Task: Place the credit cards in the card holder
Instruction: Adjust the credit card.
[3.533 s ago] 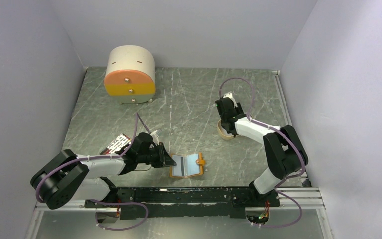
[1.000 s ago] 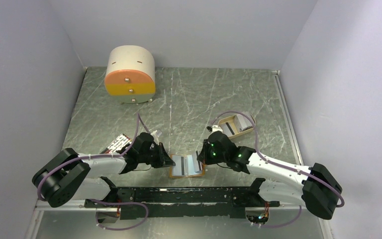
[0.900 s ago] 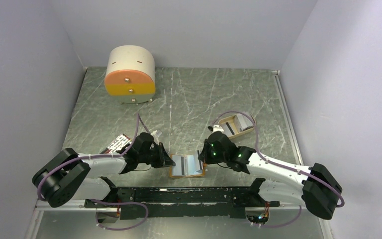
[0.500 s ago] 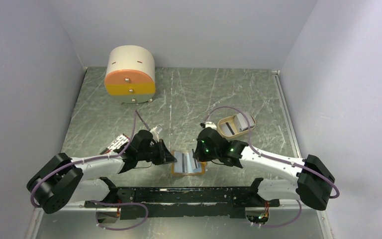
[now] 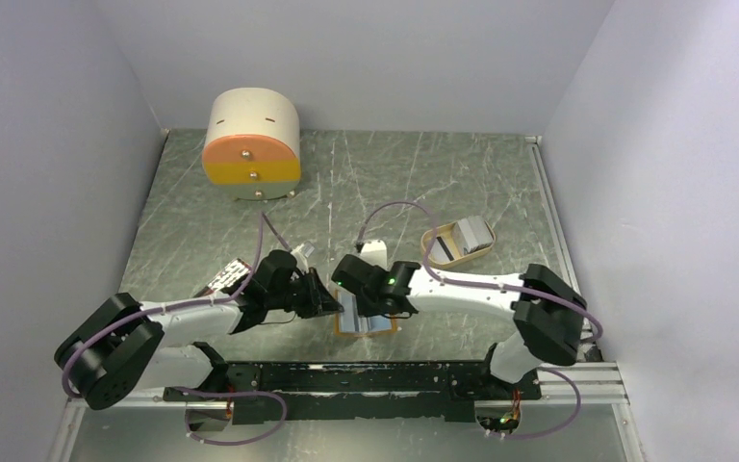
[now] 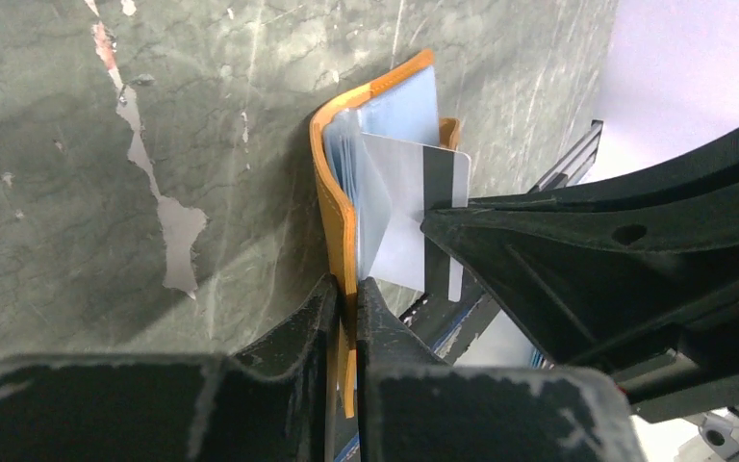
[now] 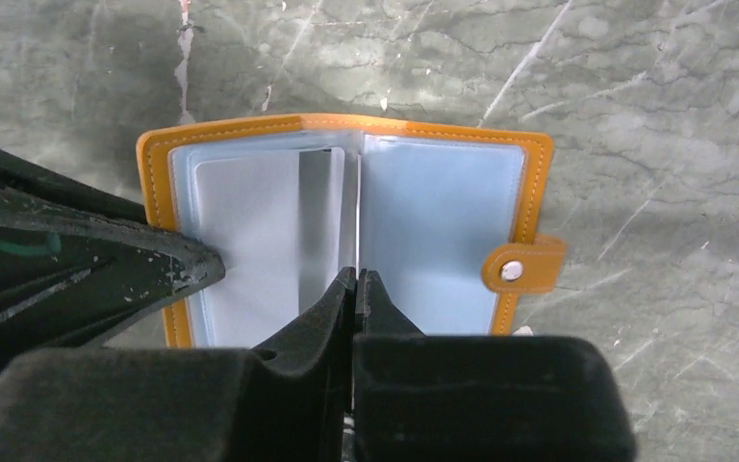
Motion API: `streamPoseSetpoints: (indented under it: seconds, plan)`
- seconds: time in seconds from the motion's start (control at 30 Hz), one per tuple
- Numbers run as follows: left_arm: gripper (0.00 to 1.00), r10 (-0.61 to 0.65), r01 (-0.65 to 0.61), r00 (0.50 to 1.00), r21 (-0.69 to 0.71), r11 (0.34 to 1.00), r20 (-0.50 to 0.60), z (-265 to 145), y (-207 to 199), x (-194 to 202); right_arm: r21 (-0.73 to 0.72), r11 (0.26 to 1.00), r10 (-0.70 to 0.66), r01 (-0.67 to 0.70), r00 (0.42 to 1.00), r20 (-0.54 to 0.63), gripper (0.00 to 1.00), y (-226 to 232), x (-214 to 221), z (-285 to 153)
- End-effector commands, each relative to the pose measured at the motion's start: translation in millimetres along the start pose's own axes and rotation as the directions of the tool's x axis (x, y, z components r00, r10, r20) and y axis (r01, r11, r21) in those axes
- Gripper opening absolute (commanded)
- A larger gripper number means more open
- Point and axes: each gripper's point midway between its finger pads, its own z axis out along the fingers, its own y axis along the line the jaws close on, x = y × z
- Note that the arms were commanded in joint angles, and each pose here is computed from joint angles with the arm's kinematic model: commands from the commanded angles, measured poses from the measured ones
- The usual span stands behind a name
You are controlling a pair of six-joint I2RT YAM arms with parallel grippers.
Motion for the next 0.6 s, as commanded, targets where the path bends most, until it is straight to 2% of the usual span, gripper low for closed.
streamPoseSetpoints:
  seconds: [0.0,0.17,0.27,0.4,0.57]
  plan:
    - [0.09,0.008,-0.008,1.0,0.059,0.998,-0.005,2.7,-14.7,-1.5,0.079,0.997,-0.023,0.02,0.999,0.027,0.02,3.9,-5.5,5.7]
    - [0.11,0.017,-0.017,1.0,0.002,1.0,-0.001,4.7,-3.6,-2.6,0.162,0.985,-0.063,0.058,0.998,0.028,0.02,3.0,-6.8,8.6]
    - [0.22,0.016,-0.016,1.0,-0.057,0.998,-0.001,4.6,8.8,-1.6,0.155,0.986,-0.061,0.054,0.997,0.042,0.02,2.1,-10.1,3.6]
    - [0.27,0.029,-0.027,0.999,-0.093,0.995,0.02,1.5,14.3,-5.3,0.064,0.997,-0.047,0.04,0.992,0.115,0.01,6.9,-23.2,-7.0]
    - [0.28,0.032,-0.028,0.999,-0.099,0.995,0.034,-1.9,10.5,-10.2,-0.1,0.995,0.02,-0.007,0.991,0.13,0.0,7.2,-26.1,-5.1]
